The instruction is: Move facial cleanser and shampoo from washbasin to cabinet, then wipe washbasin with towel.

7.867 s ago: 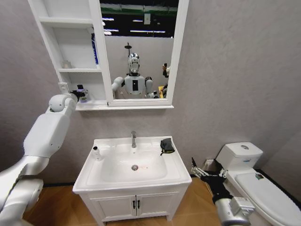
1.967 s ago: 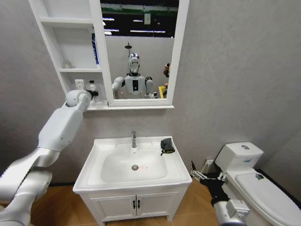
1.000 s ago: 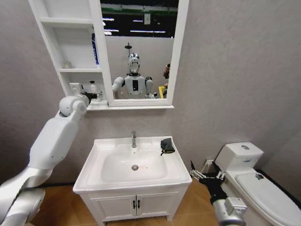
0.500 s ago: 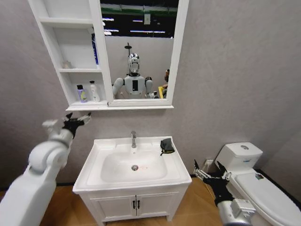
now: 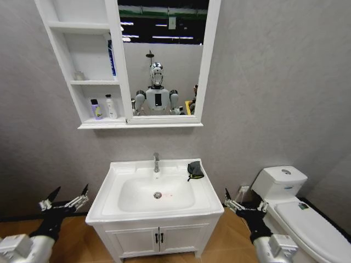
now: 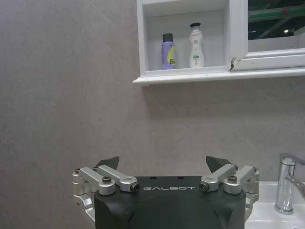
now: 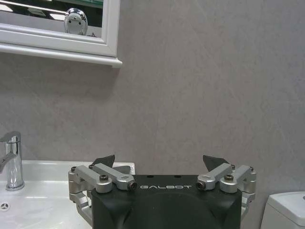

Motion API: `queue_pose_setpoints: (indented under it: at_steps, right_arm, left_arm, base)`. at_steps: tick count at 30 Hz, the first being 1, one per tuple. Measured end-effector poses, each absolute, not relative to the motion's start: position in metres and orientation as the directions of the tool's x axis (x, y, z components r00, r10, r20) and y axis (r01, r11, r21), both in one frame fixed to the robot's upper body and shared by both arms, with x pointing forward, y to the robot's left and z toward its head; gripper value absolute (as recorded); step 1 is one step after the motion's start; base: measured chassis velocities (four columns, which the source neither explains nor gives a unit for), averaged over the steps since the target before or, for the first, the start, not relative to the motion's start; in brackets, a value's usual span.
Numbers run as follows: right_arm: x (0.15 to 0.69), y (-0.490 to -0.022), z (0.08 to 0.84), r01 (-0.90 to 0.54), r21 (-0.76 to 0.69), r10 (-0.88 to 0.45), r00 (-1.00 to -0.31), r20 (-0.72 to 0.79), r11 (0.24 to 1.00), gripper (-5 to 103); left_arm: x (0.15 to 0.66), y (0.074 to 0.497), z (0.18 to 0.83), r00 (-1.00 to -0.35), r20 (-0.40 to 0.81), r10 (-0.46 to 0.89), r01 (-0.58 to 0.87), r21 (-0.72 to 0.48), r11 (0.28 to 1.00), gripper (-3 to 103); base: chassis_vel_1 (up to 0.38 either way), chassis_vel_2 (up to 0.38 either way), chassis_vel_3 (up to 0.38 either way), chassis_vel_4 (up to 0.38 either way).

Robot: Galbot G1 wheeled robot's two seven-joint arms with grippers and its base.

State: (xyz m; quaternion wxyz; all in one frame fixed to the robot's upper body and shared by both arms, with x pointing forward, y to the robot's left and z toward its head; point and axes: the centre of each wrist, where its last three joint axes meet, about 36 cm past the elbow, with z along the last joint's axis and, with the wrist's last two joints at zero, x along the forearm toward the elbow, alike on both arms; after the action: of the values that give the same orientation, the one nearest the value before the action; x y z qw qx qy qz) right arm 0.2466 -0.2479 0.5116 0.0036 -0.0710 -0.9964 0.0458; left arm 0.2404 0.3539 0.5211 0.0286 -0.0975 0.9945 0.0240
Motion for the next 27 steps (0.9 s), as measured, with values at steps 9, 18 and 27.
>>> queue_pose_setpoints:
  at_steps: [9,18,27]
  right_arm:
    - [0.246,-0.247,0.518,0.135,-0.092,0.134,-0.991,-0.020,0.987,100]
    - [0.240,-0.247,0.521,0.135,-0.087,0.133,-0.991,-0.030,0.987,100]
    - [0.239,-0.245,0.521,0.127,-0.078,0.125,-0.992,-0.034,0.989,100]
  left_arm:
    - [0.241,0.352,0.518,-0.974,-0.065,-0.217,-0.220,0.053,0.974,100]
    - [0.243,0.352,0.518,-0.974,-0.065,-0.216,-0.220,0.051,0.974,100]
    - [0.244,0.352,0.518,-0.974,-0.064,-0.216,-0.219,0.049,0.975,100]
  base:
    - [0.000,0.000,0.000,0.000]
    - [0.000,0.000,0.000,0.000]
    - [0.000,0.000,0.000,0.000]
